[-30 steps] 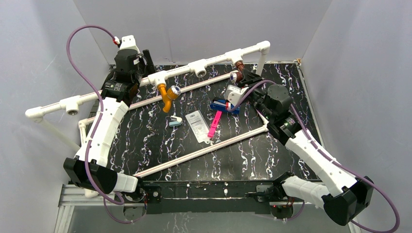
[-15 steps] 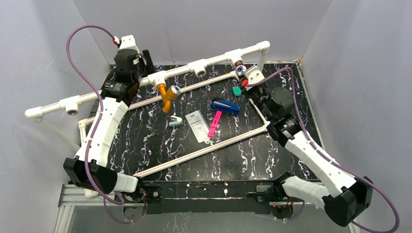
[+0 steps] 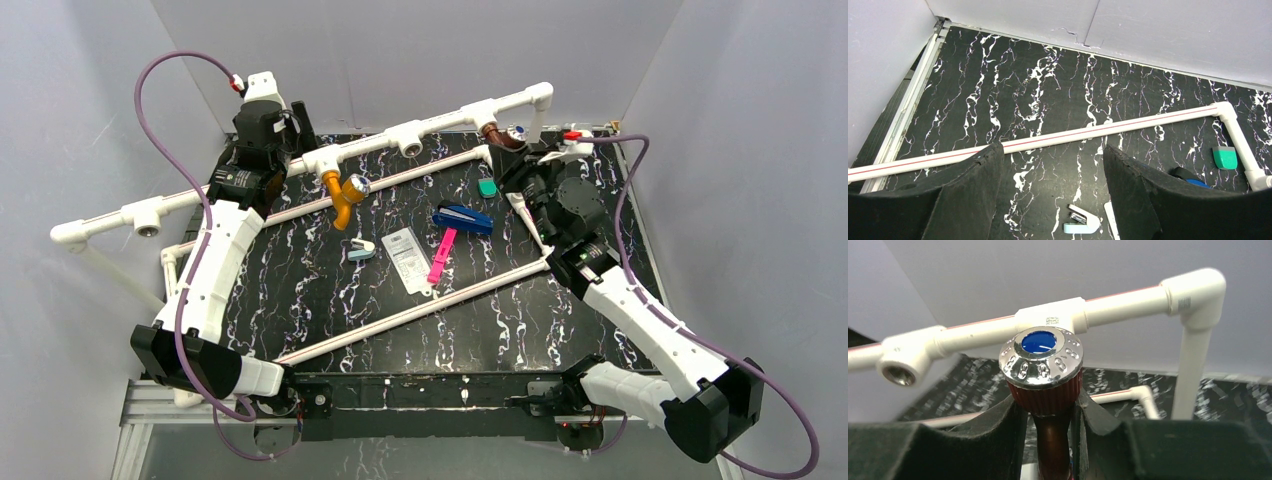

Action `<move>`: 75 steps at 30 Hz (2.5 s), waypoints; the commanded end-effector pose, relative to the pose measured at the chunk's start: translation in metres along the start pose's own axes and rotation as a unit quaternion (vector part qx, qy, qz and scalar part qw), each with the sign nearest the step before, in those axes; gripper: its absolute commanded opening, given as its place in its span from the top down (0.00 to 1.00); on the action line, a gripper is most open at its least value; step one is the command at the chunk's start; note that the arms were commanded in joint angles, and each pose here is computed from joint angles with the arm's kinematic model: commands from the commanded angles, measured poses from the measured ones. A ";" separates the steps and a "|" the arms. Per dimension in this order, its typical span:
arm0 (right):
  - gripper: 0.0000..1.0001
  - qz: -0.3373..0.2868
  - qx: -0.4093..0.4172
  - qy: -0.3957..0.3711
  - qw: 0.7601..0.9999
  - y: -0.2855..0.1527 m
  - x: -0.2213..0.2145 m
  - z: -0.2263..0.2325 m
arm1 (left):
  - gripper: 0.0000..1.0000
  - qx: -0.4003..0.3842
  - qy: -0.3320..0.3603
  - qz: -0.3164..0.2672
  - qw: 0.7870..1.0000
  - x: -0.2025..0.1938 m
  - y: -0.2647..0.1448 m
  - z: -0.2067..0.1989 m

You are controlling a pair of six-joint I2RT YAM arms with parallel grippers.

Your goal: Install the water faucets

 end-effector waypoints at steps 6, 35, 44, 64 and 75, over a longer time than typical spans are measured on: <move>0.99 0.043 -0.029 0.367 0.929 0.000 -0.017 0.025 | 0.30 0.000 0.049 0.141 0.989 -0.058 -0.008 0.005; 0.26 0.065 -0.028 0.517 0.853 -0.021 0.009 0.036 | 0.30 0.000 0.051 0.142 0.989 -0.060 -0.007 0.004; 0.12 0.049 -0.045 0.415 0.907 -0.043 0.028 0.026 | 0.30 0.001 0.051 0.143 0.988 -0.061 -0.006 0.004; 0.09 0.029 0.013 -0.185 0.982 -0.080 0.061 -0.013 | 0.30 -0.002 0.050 0.144 0.988 -0.060 -0.006 0.003; 0.07 0.061 0.135 -0.604 0.783 -0.078 0.049 -0.034 | 0.29 -0.001 0.050 0.142 0.989 -0.059 -0.007 0.004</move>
Point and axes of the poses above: each gripper's point midway between its finger pads, its own y axis out along the fingers, its own z axis along the line the jaws close on, x = y × z, the point moved 8 cm from there along -y, back along the fingers, and after that the axes turned 3 degrees about -y, right-handed, at the moved point
